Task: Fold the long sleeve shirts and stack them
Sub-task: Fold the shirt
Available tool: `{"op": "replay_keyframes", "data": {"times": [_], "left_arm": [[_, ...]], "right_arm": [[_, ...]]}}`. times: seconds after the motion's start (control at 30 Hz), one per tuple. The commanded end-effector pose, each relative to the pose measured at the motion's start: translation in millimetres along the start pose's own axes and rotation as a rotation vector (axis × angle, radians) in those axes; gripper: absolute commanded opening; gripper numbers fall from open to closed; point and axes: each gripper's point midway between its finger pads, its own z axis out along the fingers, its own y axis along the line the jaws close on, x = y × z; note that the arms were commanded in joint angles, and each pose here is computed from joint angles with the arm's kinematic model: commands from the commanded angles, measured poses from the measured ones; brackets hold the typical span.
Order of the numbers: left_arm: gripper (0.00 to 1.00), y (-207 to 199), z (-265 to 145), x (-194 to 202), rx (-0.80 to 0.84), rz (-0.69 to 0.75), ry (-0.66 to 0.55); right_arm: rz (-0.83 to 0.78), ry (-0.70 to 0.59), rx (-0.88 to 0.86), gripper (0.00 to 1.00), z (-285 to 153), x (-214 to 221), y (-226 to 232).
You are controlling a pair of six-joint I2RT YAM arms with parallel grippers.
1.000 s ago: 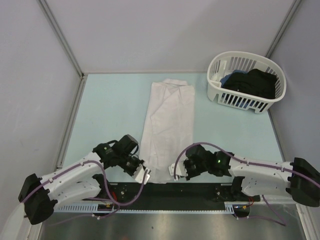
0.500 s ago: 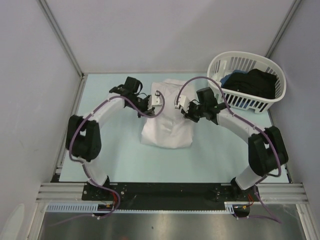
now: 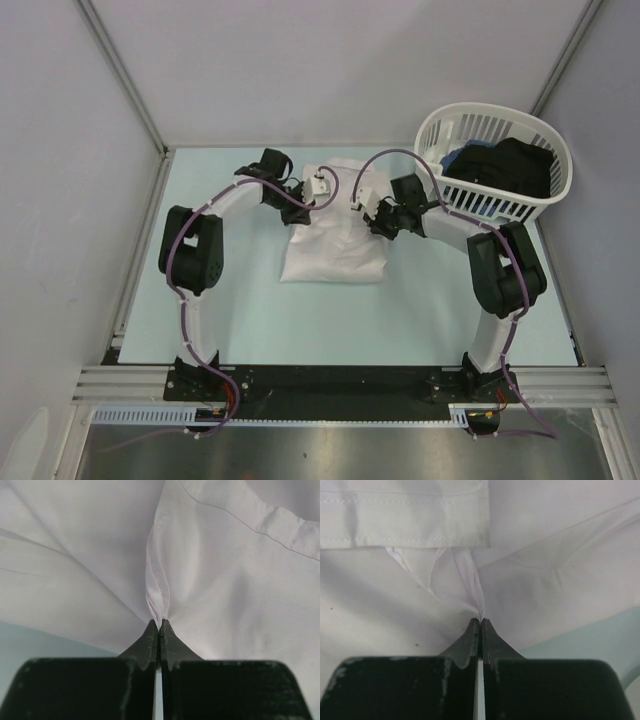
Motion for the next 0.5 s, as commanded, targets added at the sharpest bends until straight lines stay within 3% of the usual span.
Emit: {"op": "replay_keyframes", "data": {"times": [0.0,0.23,0.37,0.43,0.47], "left_arm": [[0.0,34,-12,-18,-0.105,-0.007,-0.044],[0.03,50,-6,-4,-0.149,-0.042,0.01],[0.24,50,-5,-9,-0.138,-0.055,-0.013],[0.32,54,-9,-16,-0.15,-0.071,-0.021],[0.39,57,-12,-17,-0.161,-0.098,-0.019]], "right_arm": [[-0.008,-0.092,0.154,0.0,-1,-34,-49],[0.0,-0.066,0.191,0.02,6,-26,-59],[0.039,-0.04,0.204,0.26,-3,-25,-61],[0.093,-0.041,0.224,0.43,-15,-30,-63],[0.127,-0.033,0.254,0.59,-24,-29,-70]]}}
